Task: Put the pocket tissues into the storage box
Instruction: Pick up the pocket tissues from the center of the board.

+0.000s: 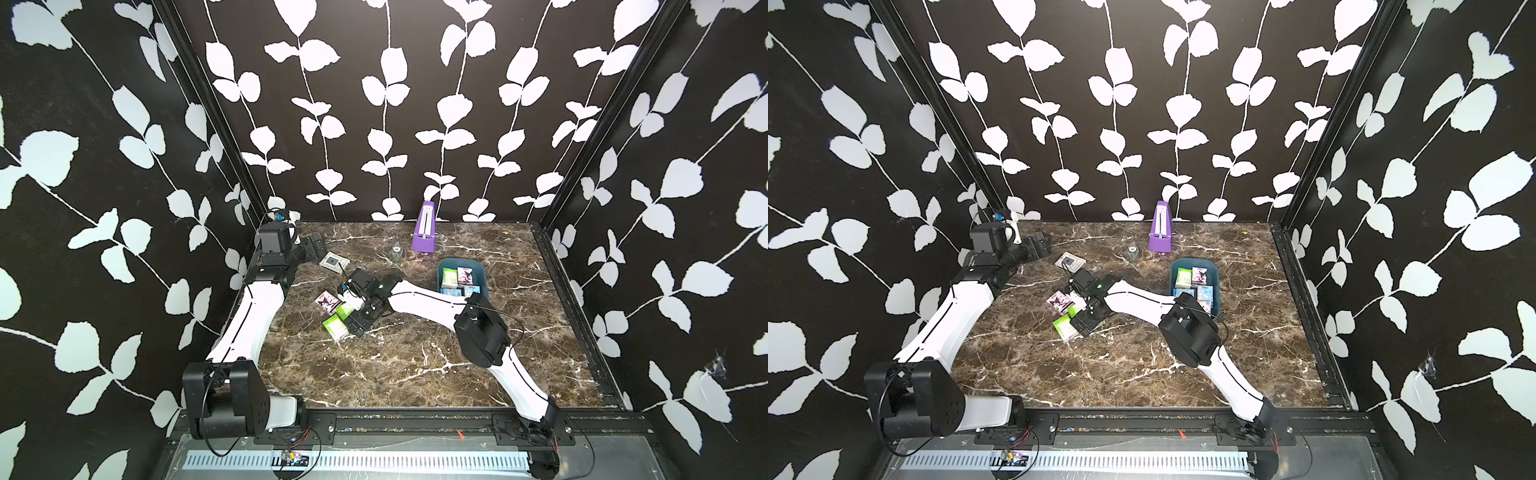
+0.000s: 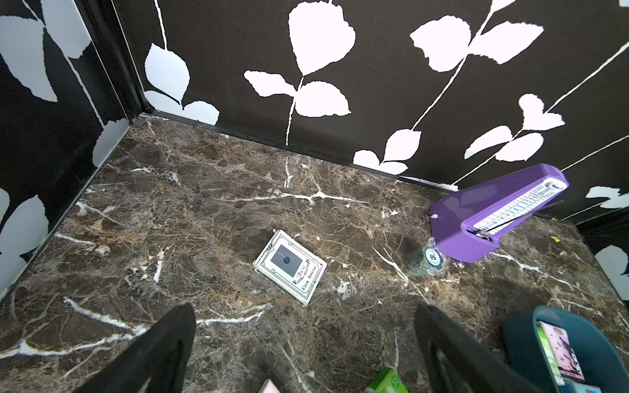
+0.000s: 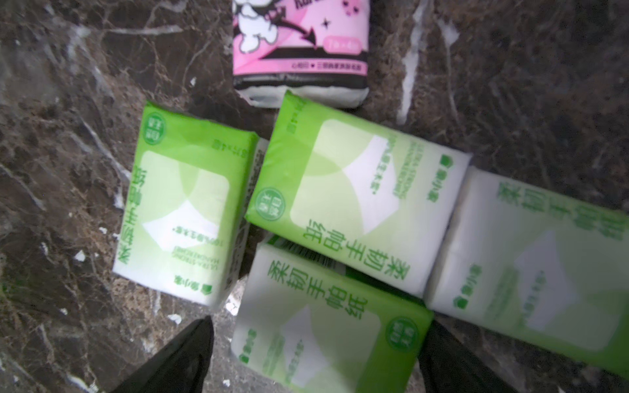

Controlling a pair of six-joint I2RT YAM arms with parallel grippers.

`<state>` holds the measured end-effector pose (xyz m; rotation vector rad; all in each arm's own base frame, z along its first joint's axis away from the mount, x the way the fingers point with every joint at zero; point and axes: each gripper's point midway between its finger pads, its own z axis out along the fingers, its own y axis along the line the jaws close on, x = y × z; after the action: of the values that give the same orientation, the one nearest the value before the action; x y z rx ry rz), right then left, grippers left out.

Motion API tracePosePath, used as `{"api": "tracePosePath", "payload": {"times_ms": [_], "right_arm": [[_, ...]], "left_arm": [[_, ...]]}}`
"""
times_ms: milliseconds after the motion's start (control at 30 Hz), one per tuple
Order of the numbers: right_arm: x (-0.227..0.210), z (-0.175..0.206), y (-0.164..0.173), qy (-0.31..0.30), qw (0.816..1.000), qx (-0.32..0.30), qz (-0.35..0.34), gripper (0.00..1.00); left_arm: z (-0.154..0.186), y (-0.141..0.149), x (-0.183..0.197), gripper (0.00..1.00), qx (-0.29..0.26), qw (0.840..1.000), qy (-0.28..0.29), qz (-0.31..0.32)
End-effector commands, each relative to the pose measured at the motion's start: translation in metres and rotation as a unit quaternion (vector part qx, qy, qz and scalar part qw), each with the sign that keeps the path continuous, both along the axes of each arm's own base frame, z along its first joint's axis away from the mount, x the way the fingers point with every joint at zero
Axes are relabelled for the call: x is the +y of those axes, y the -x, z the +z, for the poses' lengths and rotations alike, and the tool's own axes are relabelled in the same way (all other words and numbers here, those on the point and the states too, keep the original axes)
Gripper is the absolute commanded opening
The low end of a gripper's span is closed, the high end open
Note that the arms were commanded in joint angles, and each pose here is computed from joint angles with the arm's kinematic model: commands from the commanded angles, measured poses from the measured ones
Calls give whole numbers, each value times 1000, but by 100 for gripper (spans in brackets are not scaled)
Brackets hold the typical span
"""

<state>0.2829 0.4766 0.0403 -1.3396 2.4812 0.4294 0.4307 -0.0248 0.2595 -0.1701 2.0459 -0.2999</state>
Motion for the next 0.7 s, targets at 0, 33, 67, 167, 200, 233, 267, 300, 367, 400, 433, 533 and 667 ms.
{"api": "tracePosePath", "payload": {"times_ms": [0,33,67,167,200,233,267,300,367,400,433,533,667], "right_arm": [[-2,-4,3,30,1000,-5,7,93],[-1,-4,3,31,999,-7,7,93],[-1,-4,2,31,999,-9,6,92],[-2,-4,-1,34,999,-17,-1,86],[-3,-4,-2,36,999,-19,-4,81],[-3,-3,-2,35,999,-20,-5,76],[-3,-2,-3,33,999,-21,-5,74],[-3,0,-3,31,999,-22,-6,73],[-2,4,-4,23,999,-26,-8,72],[-2,7,-4,19,999,-29,-9,71],[-2,10,-5,13,999,-32,-10,71],[-2,20,-8,-4,999,-39,-16,70],[-4,36,-13,-37,998,-47,-29,67]], "left_arm": [[5,8,3,99,-6,1000,-11,-1],[5,9,3,99,-6,1000,-11,-1],[5,9,4,99,-6,1000,-13,0],[4,10,4,99,-4,1000,-15,0],[4,10,5,99,-5,1000,-15,1],[5,10,5,99,-6,1000,-14,1],[5,11,5,99,-5,1000,-14,1],[4,11,5,99,-5,1000,-13,1],[4,10,4,99,-6,1000,-12,1],[5,10,4,99,-7,1000,-11,0],[5,10,4,99,-6,1000,-10,0],[5,10,3,99,-7,1000,-6,-1],[5,9,1,99,-8,1000,0,-3]]}}
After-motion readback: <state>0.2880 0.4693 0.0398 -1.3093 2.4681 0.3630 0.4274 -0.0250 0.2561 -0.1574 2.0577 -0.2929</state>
